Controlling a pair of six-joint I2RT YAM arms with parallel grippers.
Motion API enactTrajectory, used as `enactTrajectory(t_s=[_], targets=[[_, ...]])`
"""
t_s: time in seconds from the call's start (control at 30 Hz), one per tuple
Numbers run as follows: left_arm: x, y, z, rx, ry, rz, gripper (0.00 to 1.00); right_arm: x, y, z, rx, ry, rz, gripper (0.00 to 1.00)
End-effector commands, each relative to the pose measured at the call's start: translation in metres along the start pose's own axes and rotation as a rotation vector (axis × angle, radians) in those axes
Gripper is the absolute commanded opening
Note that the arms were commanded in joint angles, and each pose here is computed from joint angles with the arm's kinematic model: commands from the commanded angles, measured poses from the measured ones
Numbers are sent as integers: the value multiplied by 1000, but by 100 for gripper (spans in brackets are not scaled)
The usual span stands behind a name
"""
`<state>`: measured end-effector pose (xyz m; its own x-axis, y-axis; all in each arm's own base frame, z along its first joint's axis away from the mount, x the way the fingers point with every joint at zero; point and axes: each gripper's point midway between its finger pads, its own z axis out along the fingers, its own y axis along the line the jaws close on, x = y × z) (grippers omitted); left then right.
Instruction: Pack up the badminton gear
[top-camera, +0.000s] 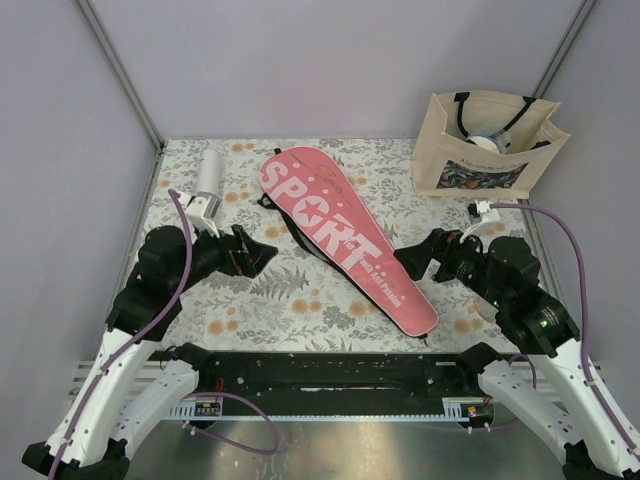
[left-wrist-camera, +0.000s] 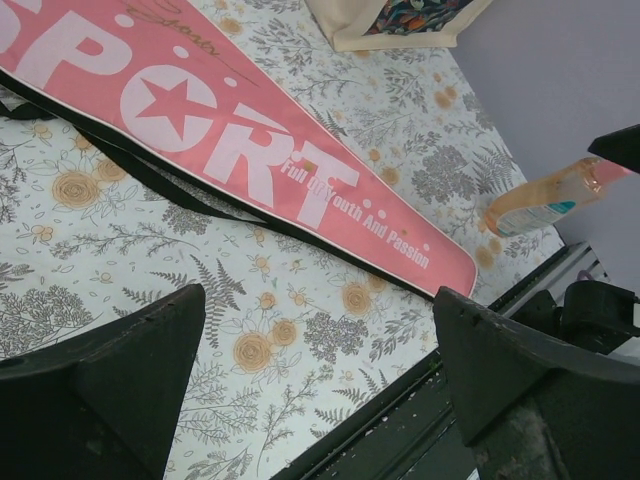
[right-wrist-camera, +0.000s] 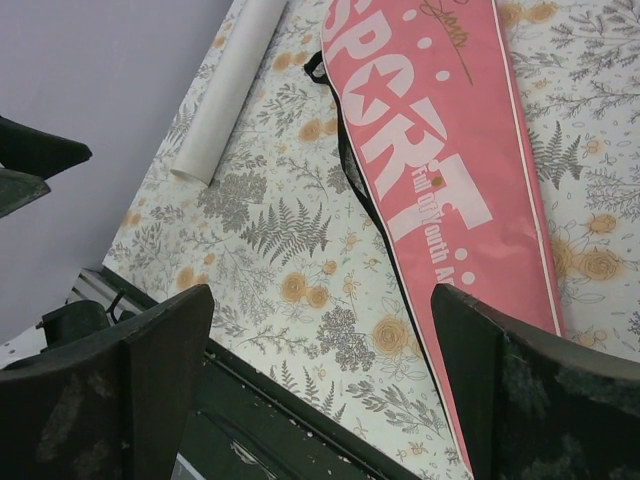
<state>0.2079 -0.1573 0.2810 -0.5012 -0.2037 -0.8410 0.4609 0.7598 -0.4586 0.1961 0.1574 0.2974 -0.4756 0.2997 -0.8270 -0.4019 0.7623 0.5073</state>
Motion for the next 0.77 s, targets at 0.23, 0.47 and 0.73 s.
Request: enactTrajectory(t_s=[0.23,0.47,0.73], targets=[[-18,-15,-13,36,-61,-15,99,4,-7,4,32,5,28,99],[-25,-14,-16,16,-86,-9,99,7,-8,3,31,7,31,99],[-26,-13,-16,8,-84,-5,99,3,-5,2,25,-3,19,99]])
